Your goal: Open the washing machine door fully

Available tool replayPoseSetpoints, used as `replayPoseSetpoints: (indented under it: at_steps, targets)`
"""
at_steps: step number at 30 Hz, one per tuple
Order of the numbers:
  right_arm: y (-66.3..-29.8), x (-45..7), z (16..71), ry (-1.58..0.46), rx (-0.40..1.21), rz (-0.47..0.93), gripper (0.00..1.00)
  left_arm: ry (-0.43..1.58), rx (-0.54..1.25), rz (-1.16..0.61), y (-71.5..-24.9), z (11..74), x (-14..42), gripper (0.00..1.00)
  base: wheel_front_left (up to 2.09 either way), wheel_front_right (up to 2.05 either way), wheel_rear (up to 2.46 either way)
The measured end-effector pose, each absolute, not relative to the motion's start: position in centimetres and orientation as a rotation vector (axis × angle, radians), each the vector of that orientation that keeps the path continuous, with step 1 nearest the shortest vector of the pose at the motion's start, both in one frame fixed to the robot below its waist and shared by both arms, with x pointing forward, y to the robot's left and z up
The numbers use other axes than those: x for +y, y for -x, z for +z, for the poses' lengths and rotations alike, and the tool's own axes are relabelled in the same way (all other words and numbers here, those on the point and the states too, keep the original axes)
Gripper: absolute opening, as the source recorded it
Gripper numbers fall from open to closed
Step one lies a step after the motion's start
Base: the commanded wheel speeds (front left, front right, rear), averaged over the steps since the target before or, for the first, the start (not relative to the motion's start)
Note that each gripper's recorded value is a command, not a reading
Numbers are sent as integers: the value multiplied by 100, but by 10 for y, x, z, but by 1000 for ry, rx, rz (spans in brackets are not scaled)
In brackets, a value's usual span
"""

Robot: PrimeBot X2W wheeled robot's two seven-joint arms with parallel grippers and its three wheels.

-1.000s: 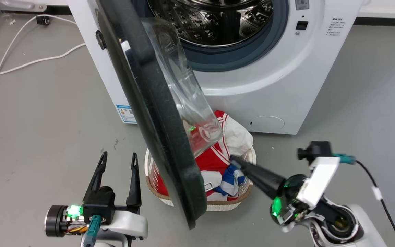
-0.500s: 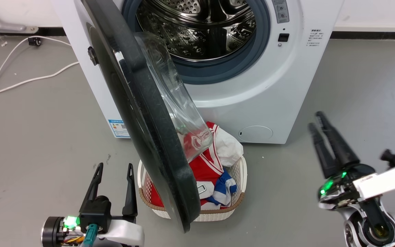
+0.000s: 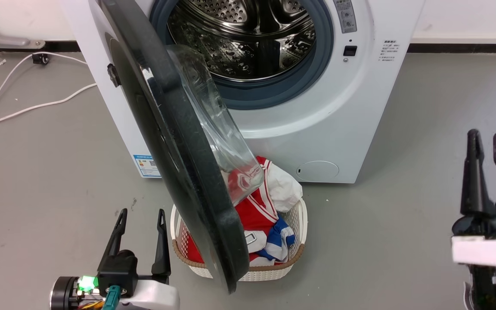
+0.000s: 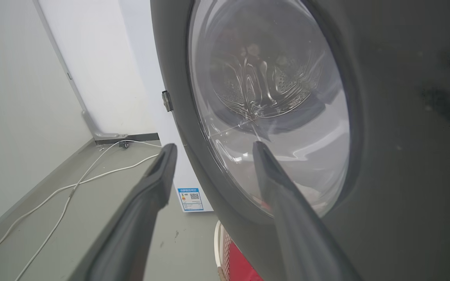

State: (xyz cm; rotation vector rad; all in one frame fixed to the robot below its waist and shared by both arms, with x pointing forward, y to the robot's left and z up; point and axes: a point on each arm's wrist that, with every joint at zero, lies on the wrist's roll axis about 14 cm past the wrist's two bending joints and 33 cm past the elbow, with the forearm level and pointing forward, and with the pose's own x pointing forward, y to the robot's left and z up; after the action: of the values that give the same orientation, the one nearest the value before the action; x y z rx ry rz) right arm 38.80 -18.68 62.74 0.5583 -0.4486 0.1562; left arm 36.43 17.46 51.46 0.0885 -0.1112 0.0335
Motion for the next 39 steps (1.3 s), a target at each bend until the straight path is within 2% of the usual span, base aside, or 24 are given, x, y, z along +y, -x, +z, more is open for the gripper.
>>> replayPoseSetpoints:
  at_steps: [6, 12, 23, 39]
  targets:
    - [-376, -169, 627, -189, -453, 174, 100, -88, -112, 34, -364, 515, 175, 100, 0, 0, 0]
    - [-372, -168, 595, -71, -361, 135, 100, -88, -112, 37, -364, 515, 175, 100, 0, 0, 0]
    - [-356, -177, 533, -87, -170, 79, 100, -87, -134, 39, -358, 522, 175, 100, 0, 0, 0]
    - [-345, -180, 515, -153, -116, 61, 100, -86, -134, 54, -348, 522, 178, 100, 0, 0, 0]
